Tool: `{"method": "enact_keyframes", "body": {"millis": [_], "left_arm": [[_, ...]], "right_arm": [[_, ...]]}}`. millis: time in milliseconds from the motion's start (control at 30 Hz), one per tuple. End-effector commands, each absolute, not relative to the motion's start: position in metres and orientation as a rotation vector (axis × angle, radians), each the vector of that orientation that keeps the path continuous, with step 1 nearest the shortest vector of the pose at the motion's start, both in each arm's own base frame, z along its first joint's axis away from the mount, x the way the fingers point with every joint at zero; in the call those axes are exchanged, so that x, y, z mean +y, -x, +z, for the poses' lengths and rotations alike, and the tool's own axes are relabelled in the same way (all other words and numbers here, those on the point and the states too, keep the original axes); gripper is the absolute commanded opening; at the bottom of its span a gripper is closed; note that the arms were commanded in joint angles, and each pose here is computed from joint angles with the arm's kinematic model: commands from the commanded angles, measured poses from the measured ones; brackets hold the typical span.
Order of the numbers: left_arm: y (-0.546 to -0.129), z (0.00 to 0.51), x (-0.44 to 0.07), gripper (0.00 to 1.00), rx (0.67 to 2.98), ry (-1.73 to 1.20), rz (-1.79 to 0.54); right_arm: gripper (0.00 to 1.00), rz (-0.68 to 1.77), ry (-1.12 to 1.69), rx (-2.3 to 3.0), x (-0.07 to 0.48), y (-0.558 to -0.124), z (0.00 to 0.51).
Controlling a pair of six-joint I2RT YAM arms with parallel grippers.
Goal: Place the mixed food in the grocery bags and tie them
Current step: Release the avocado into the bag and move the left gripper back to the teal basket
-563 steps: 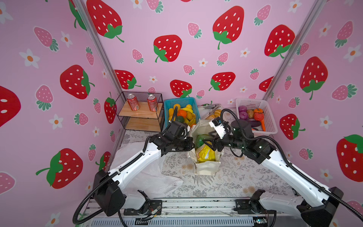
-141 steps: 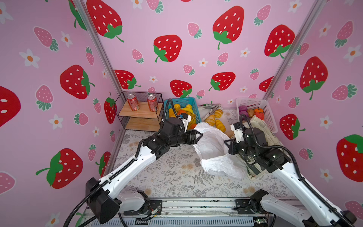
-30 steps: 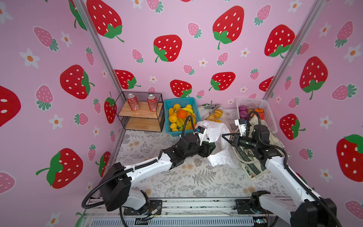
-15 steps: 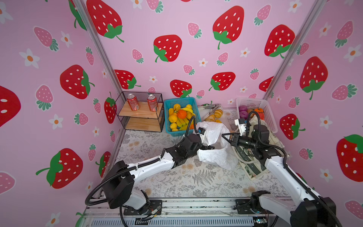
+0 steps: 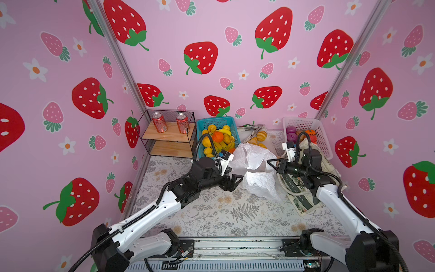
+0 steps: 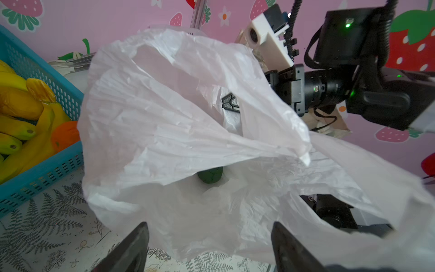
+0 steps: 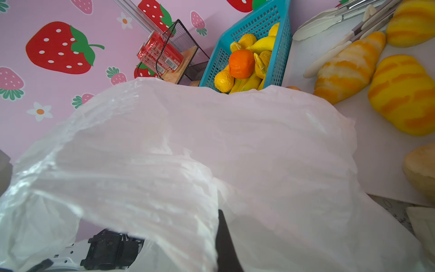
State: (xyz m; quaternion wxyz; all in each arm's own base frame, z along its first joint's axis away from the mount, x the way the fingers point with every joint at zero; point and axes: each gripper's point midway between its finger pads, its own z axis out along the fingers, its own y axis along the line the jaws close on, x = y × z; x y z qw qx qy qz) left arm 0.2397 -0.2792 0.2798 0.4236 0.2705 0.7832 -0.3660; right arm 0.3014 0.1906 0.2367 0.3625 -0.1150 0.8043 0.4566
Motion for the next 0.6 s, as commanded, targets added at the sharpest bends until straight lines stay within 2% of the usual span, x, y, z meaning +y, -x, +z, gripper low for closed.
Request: {"method": "enact_keyframes", "body": {"millis": [0, 133, 300, 567], "left_arm": [[-0.229, 0.283, -0.267, 0.82, 1.955, -0.714, -1.024], [-0.270, 0.298, -0.231, 0.82, 1.984, -0.437, -0.947], [-0.333, 0.287, -0.175, 0.82, 2.081, -0.025, -0.728], [-0.401, 0.262, -0.150, 0.84, 2.127, 0.122, -0.539]], "right_arm": [[0.01, 1.122, 0.277, 2.060, 0.184, -0.310, 0.241], [0.01, 1.100, 0.278, 2.035, 0.182, -0.309, 0.247], [0.01, 1.115, 0.305, 2.014, 0.184, -0.306, 0.252], [0.01, 1.097, 0.334, 1.994, 0.185, -0.307, 0.259]]}}
